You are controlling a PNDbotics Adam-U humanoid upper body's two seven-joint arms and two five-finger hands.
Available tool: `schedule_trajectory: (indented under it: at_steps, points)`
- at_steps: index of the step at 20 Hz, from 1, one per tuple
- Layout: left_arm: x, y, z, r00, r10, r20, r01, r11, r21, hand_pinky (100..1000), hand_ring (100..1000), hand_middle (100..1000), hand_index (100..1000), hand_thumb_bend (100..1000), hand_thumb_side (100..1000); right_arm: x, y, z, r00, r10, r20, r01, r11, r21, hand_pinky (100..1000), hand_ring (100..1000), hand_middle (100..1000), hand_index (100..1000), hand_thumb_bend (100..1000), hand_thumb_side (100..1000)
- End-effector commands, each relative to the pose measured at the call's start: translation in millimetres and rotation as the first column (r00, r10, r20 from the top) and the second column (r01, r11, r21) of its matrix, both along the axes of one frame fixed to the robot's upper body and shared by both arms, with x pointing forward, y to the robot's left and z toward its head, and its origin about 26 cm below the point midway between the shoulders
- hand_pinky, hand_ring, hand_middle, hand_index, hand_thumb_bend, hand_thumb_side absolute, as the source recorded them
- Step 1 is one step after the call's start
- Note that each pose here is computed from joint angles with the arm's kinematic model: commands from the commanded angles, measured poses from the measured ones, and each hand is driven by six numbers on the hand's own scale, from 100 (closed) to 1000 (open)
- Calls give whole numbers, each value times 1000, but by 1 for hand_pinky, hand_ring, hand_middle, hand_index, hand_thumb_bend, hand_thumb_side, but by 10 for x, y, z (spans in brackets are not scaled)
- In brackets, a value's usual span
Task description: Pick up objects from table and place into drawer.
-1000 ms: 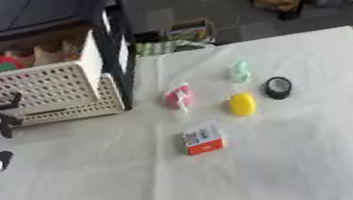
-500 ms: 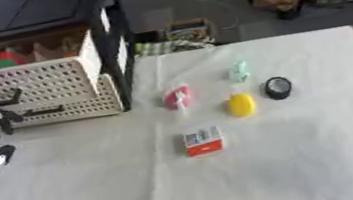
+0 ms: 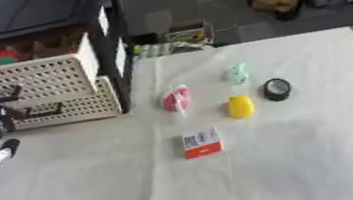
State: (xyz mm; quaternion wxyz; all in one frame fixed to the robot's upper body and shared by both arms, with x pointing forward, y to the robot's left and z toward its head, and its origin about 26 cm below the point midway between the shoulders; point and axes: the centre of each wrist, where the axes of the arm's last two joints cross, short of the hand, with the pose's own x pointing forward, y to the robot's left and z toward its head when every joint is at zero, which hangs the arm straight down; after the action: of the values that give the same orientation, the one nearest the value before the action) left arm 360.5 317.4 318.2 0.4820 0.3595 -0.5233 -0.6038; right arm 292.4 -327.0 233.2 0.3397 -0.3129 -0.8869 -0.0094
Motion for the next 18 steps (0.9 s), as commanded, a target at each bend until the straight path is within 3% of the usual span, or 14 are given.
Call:
schedule_trajectory:
  at_steps: [1, 18]
  points:
    - [-24, 36, 139, 999, 16, 49, -17, 1000, 3, 399, 657, 663, 879, 105, 408, -35, -24, 87, 1000, -7, 28, 7, 1000, -14, 724, 666, 550, 745, 439, 759]
    - [40, -22, 197, 997, 9, 73, -5, 998, -61, 358, 615, 625, 876, 100, 412, -34, -24, 86, 1000, -8, 28, 8, 1000, -11, 722, 665, 547, 745, 438, 760]
